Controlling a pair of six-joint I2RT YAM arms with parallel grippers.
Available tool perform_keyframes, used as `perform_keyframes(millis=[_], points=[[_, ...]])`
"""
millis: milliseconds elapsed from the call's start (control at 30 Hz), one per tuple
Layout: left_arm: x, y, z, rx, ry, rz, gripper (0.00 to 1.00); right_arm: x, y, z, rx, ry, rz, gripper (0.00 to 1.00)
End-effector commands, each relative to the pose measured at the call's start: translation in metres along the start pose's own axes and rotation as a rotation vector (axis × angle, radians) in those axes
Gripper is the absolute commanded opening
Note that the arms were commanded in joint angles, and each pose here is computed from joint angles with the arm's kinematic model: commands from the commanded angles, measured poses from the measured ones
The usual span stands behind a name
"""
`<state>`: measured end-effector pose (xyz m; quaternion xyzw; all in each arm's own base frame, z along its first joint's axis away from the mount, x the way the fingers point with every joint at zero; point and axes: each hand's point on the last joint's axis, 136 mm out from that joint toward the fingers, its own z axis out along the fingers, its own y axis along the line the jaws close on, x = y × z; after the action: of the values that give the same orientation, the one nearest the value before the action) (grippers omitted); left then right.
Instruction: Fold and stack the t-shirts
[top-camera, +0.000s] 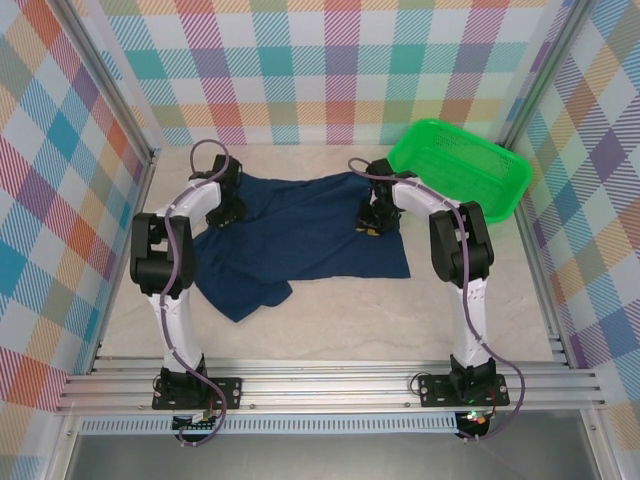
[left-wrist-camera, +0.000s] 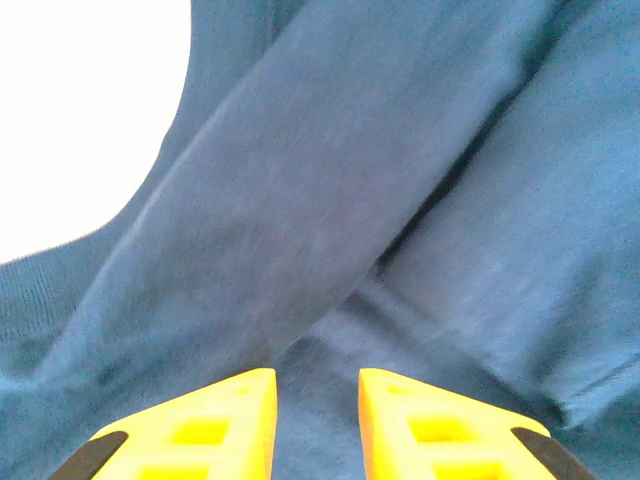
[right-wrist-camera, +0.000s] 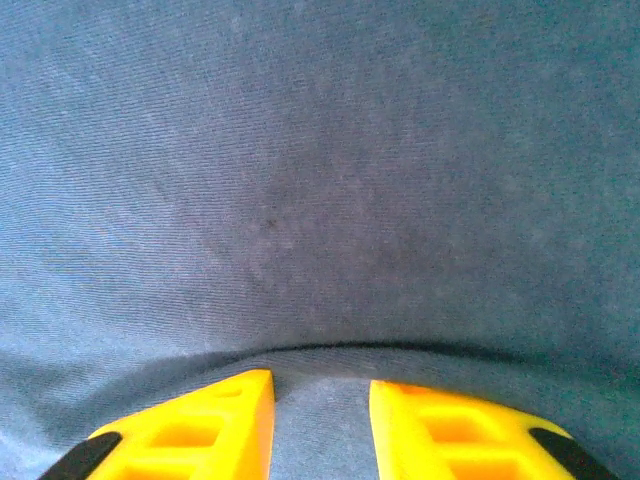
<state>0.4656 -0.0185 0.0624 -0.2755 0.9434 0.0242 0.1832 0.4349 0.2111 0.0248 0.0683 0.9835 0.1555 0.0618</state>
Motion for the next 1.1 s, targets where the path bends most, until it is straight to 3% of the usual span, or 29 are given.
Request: perform_keyframes(millis=[0, 67, 133, 267, 400, 567, 733, 900, 1067], points=[[-0.029, 0.000, -0.042, 0.013, -0.113, 0.036, 0.34, 0.004, 0.000, -0.015, 0.012, 0.003, -0.020, 0.35], [-0.023, 0.009, -0.073, -0.011, -0.138, 0.012, 0.48, 0.001, 0.005, -0.035, -0.005, -0.047, -0.026, 0.38], [0.005, 0.027, -0.095, -0.051, -0.098, -0.035, 0.57, 0.002, 0.008, -0.056, -0.020, -0.095, -0.030, 0.41], [0.101, 0.064, -0.100, -0.102, 0.092, -0.076, 0.58, 0.021, 0.015, -0.085, -0.063, -0.140, -0.051, 0.44], [0.176, 0.102, -0.096, -0.099, 0.235, -0.179, 0.61, 0.055, 0.016, -0.089, -0.104, -0.081, -0.048, 0.46], [0.216, 0.101, -0.089, 0.017, 0.298, -0.275, 0.65, 0.088, 0.003, -0.088, -0.135, -0.039, -0.013, 0.50], [0.235, 0.111, -0.062, -0.045, 0.334, -0.287, 0.55, 0.106, -0.014, -0.077, -0.109, -0.005, -0.006, 0.51], [0.226, 0.111, -0.047, -0.071, 0.285, -0.242, 0.34, 0.107, -0.031, -0.061, -0.071, 0.013, 0.012, 0.51], [0.210, 0.102, -0.061, -0.036, 0.234, -0.226, 0.12, 0.098, -0.042, -0.047, -0.017, 0.014, 0.013, 0.51]])
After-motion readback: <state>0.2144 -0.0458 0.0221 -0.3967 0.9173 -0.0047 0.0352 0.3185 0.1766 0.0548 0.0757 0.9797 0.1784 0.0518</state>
